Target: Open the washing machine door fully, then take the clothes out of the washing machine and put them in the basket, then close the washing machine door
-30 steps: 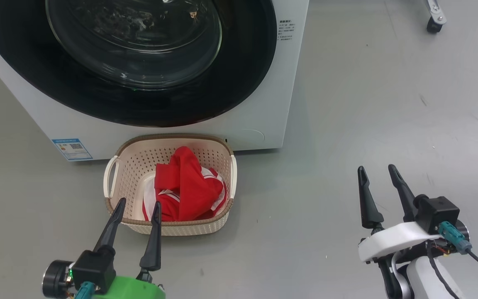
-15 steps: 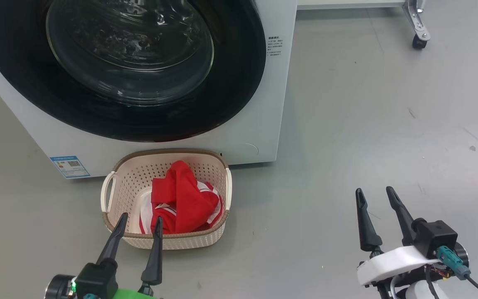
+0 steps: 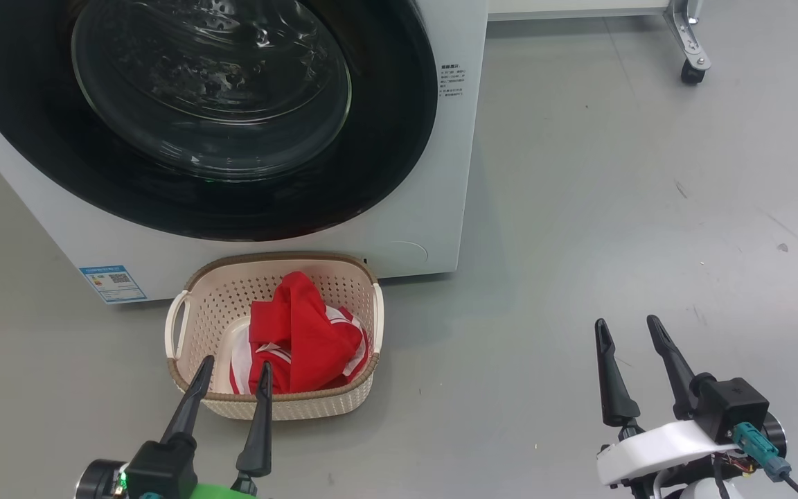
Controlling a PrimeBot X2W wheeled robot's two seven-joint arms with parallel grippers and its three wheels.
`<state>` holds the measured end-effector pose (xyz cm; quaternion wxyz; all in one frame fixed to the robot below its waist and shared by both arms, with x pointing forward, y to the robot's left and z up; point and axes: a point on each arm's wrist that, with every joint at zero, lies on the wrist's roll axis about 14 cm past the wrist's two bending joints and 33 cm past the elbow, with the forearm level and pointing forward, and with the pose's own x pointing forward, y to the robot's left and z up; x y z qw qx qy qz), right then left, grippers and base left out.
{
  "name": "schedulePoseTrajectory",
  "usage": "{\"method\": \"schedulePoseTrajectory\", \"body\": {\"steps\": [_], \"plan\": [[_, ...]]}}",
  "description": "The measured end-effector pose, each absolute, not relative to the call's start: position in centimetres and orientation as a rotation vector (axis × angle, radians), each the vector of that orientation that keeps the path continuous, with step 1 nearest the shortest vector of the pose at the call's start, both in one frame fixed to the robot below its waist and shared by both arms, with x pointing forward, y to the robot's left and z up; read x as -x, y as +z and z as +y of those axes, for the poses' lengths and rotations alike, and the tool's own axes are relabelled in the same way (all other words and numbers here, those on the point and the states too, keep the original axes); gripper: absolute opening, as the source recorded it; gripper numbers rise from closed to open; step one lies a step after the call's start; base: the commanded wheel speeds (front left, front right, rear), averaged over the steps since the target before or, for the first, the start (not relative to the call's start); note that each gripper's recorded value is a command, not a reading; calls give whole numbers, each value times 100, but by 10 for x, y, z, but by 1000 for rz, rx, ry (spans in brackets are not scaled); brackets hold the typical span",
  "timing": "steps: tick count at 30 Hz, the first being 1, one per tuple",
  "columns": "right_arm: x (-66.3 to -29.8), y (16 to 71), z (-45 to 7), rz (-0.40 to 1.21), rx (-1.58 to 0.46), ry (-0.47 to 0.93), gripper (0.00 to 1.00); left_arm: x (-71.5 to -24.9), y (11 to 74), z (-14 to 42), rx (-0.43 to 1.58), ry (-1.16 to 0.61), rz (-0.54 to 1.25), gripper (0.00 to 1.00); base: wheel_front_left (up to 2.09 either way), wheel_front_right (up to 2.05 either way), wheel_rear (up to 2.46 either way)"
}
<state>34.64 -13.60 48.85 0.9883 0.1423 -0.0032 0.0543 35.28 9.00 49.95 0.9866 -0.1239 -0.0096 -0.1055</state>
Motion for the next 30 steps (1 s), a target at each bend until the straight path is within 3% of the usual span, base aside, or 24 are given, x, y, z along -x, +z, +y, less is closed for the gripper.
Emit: {"method": "schedulePoseTrajectory", "body": {"steps": [25, 26, 30], "plan": [[-341, 493, -131, -17, -286, 119, 100, -351, 500, 93, 249, -196, -23, 100, 0, 0, 0], [-341, 493, -131, -18, -286, 120, 0, -351, 501, 94, 249, -195, -23, 0, 0, 0, 0], [-337, 477, -131, 34, -286, 112, 0, -347, 484, 91, 244, -196, 31, 0, 0, 0, 0]]}}
